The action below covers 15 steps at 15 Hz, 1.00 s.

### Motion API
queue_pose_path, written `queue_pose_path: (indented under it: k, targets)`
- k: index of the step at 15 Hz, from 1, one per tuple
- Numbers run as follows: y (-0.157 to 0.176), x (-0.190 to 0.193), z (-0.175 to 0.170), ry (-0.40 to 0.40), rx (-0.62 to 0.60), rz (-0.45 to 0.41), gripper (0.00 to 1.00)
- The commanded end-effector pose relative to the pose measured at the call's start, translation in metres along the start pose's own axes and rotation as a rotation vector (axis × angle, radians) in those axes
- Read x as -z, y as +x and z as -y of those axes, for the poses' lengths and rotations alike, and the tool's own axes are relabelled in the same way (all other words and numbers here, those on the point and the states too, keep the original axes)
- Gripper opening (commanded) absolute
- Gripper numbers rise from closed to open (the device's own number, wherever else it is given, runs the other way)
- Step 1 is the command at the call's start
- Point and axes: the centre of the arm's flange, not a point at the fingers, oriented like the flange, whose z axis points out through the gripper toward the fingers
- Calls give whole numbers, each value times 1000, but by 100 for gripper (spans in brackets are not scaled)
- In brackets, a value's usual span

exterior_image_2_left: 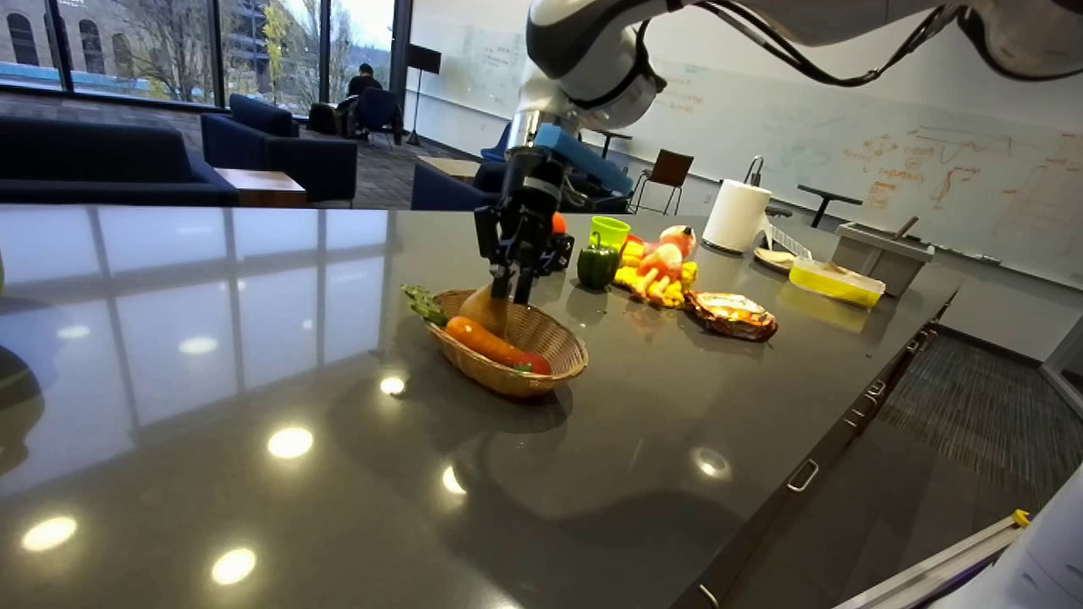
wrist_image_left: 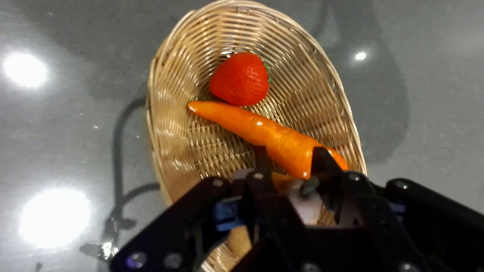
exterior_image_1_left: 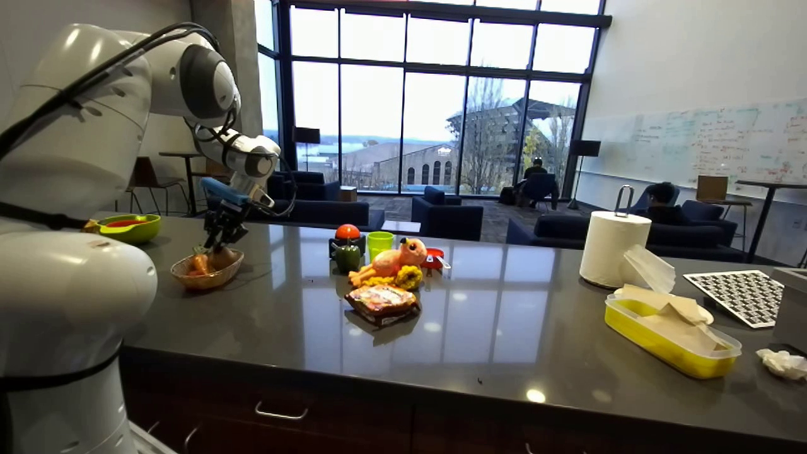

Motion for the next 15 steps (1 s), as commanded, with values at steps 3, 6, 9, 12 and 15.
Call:
queue_pose_path:
  k: [3,6,9,12,15]
  targets:
    - [-25,44,-9,-14,6,-65,11]
    - [-35,69,-19,-17,-4,-119,11]
    - [-43,92,-35,-30,-16,-170,11]
    - [-43,98,-47,-20,-10,-176,11]
    - [-38,91,-44,-3,26,-176,11]
